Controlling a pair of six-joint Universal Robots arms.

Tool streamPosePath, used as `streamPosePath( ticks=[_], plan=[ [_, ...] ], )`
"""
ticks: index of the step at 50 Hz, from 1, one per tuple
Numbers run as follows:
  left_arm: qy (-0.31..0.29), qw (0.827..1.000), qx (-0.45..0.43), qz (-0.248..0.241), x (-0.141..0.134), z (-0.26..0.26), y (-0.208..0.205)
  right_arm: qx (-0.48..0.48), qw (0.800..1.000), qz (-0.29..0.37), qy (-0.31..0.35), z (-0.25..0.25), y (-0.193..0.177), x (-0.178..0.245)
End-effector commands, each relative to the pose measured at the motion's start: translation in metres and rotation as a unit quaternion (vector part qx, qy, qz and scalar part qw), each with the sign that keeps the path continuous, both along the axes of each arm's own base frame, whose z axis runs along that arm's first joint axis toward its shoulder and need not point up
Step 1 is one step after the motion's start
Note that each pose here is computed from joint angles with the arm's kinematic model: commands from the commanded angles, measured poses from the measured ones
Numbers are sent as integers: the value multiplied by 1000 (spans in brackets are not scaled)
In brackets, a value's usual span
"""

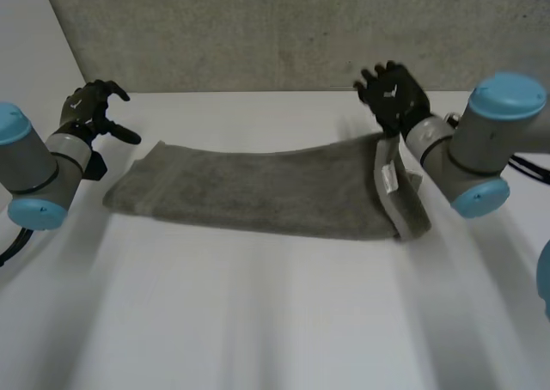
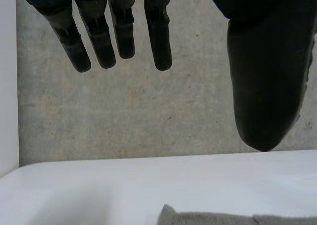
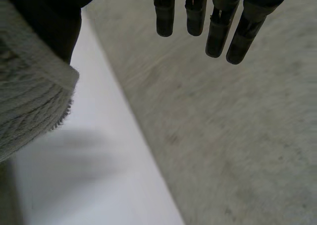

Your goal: Fold the towel.

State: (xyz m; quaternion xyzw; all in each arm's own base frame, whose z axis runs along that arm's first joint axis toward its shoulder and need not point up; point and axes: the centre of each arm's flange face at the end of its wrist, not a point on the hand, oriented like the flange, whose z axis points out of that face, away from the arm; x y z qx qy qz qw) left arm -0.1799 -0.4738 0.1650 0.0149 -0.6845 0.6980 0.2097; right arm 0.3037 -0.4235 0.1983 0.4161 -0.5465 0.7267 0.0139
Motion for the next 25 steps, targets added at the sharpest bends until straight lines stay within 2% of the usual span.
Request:
streamPosePath(
  ticks=[1,8,15,18,25],
  plan=[
    [-3,1000,10,-2,1,14,23,16,995,60,-81,35,4,6],
    [-6,1000,29,-6,2,15,55,62,994,62,-58,16,15,7],
    [-13,1000,19,-7,3,20,66,174,984,39,-7,-3,47,-6],
    [-30,999,8,-13,1,23,67,220,975,19,6,-8,63,-14],
    [-85,996,-16,-30,-5,26,65,257,966,-19,25,-14,89,-30]
  ],
)
